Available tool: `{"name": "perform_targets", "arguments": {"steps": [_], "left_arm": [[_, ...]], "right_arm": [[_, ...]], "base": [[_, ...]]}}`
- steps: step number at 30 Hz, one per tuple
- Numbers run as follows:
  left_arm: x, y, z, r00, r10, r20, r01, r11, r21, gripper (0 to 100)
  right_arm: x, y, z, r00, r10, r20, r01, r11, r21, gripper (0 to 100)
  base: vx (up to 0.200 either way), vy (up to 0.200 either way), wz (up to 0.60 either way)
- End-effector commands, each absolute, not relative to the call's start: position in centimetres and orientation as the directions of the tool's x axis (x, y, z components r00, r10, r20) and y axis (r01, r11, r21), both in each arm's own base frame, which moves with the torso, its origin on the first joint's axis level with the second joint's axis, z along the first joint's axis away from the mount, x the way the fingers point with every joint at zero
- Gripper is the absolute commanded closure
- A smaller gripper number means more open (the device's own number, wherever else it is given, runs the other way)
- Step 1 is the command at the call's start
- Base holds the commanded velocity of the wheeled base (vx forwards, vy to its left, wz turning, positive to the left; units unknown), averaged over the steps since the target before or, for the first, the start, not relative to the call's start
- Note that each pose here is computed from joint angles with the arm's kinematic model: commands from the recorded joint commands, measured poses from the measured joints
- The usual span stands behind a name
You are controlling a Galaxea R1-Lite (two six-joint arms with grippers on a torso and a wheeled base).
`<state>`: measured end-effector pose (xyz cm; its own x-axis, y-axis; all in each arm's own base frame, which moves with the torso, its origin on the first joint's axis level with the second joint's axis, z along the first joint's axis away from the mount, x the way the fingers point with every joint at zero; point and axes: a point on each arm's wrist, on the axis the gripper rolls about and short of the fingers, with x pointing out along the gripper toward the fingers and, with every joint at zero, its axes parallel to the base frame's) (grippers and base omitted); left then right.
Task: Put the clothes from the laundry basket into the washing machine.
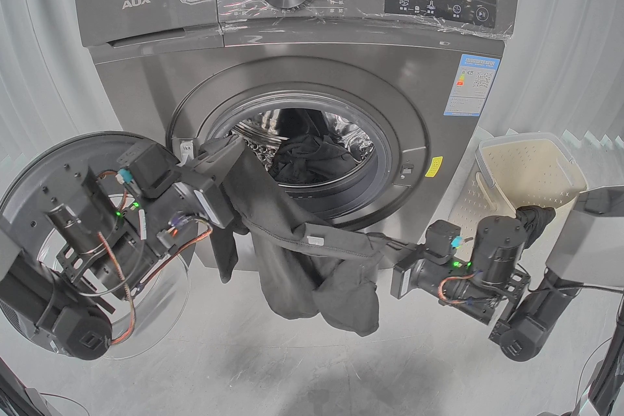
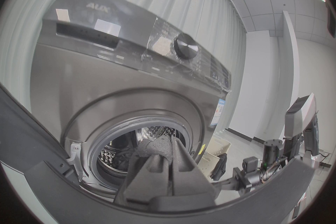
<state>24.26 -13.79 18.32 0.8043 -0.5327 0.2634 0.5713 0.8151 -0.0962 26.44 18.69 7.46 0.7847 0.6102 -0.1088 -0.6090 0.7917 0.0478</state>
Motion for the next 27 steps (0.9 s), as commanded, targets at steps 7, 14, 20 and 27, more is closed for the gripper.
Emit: {"name": "perform_targets", "arguments": {"steps": [7,14,20,27], "left_arm": [[18.2,-10.6,19.7,0.756,-0.576,0.310,0.624,0.777,-0.078,100],[18.1,-10.3,19.8,0.755,-0.574,0.316,0.623,0.779,-0.074,100],[17.4,-10.1,19.5,0.746,-0.592,0.306,0.637,0.768,-0.066,100],[17.7,-9.6,19.7,0.751,-0.579,0.318,0.625,0.778,-0.061,100]], "right_arm": [[23.7,14.6,14.5,0.835,0.533,0.135,-0.548,0.828,0.122,100],[24.4,14.7,17.0,0.835,0.493,0.246,-0.533,0.835,0.137,100],[25.0,15.6,18.6,0.840,0.441,0.316,-0.510,0.841,0.181,100],[25.2,15.6,19.2,0.835,0.433,0.339,-0.510,0.840,0.185,100]], "base": [[0.000,0.000,0.00],[0.000,0.000,0.00],[0.000,0.000,0.00],[0.000,0.000,0.00]]}}
